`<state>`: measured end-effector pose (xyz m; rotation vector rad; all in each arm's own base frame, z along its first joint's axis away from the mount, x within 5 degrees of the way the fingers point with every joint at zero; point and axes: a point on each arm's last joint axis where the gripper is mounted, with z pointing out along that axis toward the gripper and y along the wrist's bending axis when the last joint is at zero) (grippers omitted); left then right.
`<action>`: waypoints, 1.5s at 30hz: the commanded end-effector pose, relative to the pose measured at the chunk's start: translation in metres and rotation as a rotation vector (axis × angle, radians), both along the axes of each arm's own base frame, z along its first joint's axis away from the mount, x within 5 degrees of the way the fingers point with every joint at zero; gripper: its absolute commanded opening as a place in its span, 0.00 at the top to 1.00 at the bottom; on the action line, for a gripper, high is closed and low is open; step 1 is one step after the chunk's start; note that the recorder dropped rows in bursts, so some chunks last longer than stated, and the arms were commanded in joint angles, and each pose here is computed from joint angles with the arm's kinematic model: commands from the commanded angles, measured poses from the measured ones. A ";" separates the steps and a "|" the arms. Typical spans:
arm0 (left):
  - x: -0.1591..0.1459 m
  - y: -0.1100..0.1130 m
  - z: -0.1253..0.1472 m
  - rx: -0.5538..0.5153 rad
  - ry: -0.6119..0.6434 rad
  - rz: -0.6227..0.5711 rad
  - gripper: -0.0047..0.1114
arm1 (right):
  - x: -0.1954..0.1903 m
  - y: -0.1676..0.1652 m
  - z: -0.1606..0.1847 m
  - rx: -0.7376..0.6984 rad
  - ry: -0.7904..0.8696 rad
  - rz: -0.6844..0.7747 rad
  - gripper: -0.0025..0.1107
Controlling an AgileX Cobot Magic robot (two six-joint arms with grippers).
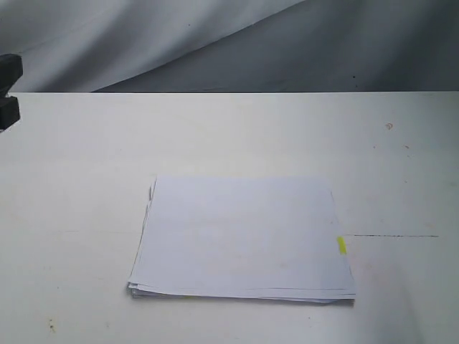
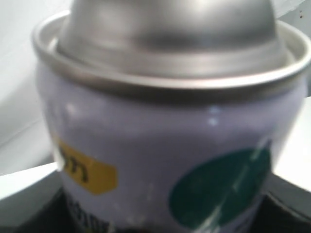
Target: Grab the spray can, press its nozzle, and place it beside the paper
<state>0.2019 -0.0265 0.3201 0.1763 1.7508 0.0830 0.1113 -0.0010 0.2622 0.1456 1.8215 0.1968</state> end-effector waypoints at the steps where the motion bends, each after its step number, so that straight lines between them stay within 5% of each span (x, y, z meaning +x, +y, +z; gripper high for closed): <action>1: -0.009 0.004 0.007 0.032 -0.051 0.012 0.96 | -0.001 0.000 -0.001 -0.006 -0.001 -0.003 0.98; 45: -0.014 -0.004 -0.010 -0.011 -0.136 -0.075 0.96 | -0.001 0.000 -0.001 -0.006 -0.001 -0.003 0.98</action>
